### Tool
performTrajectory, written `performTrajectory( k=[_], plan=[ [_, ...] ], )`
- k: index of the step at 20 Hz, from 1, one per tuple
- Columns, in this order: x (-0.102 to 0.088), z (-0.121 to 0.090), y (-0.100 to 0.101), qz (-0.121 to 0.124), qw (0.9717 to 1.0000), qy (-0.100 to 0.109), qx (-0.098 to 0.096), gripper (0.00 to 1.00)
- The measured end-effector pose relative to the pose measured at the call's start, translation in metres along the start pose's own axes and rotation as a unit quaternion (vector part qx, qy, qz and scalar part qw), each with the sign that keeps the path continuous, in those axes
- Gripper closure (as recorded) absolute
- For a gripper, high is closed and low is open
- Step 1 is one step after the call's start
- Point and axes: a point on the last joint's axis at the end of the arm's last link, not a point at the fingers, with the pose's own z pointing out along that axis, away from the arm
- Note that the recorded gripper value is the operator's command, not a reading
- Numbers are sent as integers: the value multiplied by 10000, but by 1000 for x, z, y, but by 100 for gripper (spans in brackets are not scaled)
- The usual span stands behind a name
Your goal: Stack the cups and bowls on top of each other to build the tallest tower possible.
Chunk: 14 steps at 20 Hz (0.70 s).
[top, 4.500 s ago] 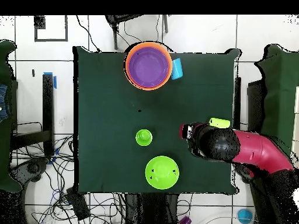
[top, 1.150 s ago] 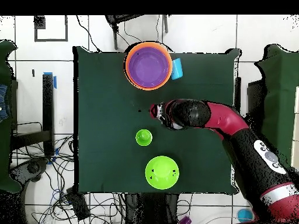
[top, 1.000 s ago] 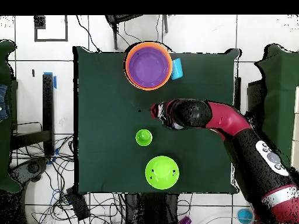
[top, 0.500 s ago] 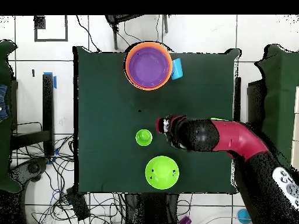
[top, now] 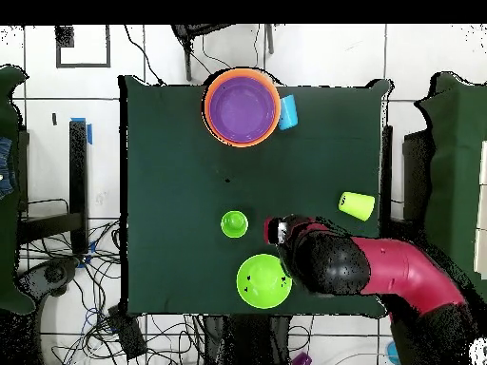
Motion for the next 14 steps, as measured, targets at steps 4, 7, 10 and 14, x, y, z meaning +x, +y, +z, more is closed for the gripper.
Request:
performTrajectory(
  k=[4, 7, 10, 14],
  plan=[
    [14, -7, 2, -35, 9999, -66, 136, 0],
    [23, -14, 1, -8, 9997, -141, 210, 0],
    [31, -31, -2, 264, 9992, -176, 251, 0],
    [36, -60, -3, 813, 9956, -260, 376, 0]
  ],
)
